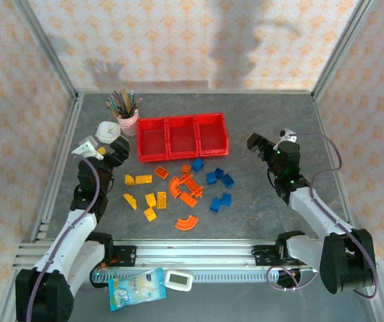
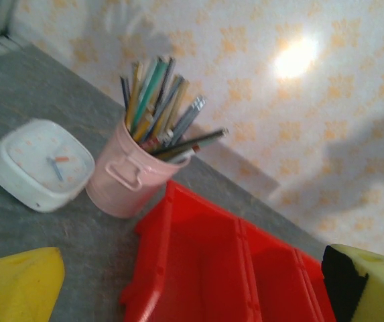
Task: Sort the legos into containers by color
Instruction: Pick up the lego from the center of the table.
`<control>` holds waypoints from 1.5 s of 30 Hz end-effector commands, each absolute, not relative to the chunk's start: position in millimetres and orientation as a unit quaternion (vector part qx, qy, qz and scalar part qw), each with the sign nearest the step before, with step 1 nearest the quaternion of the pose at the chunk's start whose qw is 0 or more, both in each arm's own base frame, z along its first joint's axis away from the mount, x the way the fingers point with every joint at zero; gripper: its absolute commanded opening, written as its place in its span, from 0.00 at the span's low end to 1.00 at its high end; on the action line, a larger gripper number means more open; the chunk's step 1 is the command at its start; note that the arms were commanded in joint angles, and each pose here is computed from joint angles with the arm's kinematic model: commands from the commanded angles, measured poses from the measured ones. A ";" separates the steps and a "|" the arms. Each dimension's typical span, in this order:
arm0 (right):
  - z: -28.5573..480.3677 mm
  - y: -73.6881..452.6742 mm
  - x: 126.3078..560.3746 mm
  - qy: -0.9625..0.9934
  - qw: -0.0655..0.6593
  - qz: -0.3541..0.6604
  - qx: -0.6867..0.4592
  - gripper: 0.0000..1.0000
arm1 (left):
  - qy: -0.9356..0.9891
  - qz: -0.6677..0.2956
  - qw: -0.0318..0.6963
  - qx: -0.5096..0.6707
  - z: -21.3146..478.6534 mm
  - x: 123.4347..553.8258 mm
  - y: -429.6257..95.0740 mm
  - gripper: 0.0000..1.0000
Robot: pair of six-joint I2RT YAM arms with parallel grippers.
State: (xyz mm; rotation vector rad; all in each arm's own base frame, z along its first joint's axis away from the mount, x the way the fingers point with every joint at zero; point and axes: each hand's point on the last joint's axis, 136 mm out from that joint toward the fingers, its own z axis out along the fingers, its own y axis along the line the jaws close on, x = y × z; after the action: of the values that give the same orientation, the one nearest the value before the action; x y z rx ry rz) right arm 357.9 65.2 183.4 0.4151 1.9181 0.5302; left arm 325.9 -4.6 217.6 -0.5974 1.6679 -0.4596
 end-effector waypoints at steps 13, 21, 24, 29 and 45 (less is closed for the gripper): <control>152.9 180.3 312.1 0.875 0.418 0.241 0.031 1.00 | 0.875 -0.237 0.414 -0.087 171.9 288.9 -152.7 0.99; 132.9 227.4 285.7 0.888 0.368 0.276 -0.007 1.00 | 0.928 -0.117 0.347 -0.068 133.2 296.4 -163.6 0.99; 129.5 234.5 283.0 0.888 0.358 0.289 -0.019 1.00 | 0.939 -0.086 0.327 -0.070 116.6 298.9 -160.9 0.97; 122.8 250.0 281.5 0.896 0.328 0.294 -0.059 1.00 | 0.946 -0.050 0.309 -0.084 94.8 304.1 -156.4 0.94; 131.3 251.6 295.1 0.895 0.346 0.277 -0.058 1.00 | 0.945 -0.003 0.303 -0.122 48.4 326.8 -155.6 0.83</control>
State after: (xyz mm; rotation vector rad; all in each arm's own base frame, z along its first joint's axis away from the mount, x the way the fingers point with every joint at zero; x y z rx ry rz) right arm 289.6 247.5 120.1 -0.1274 2.3507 0.7276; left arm 309.7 -151.9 38.1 -0.2777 2.5767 -0.0124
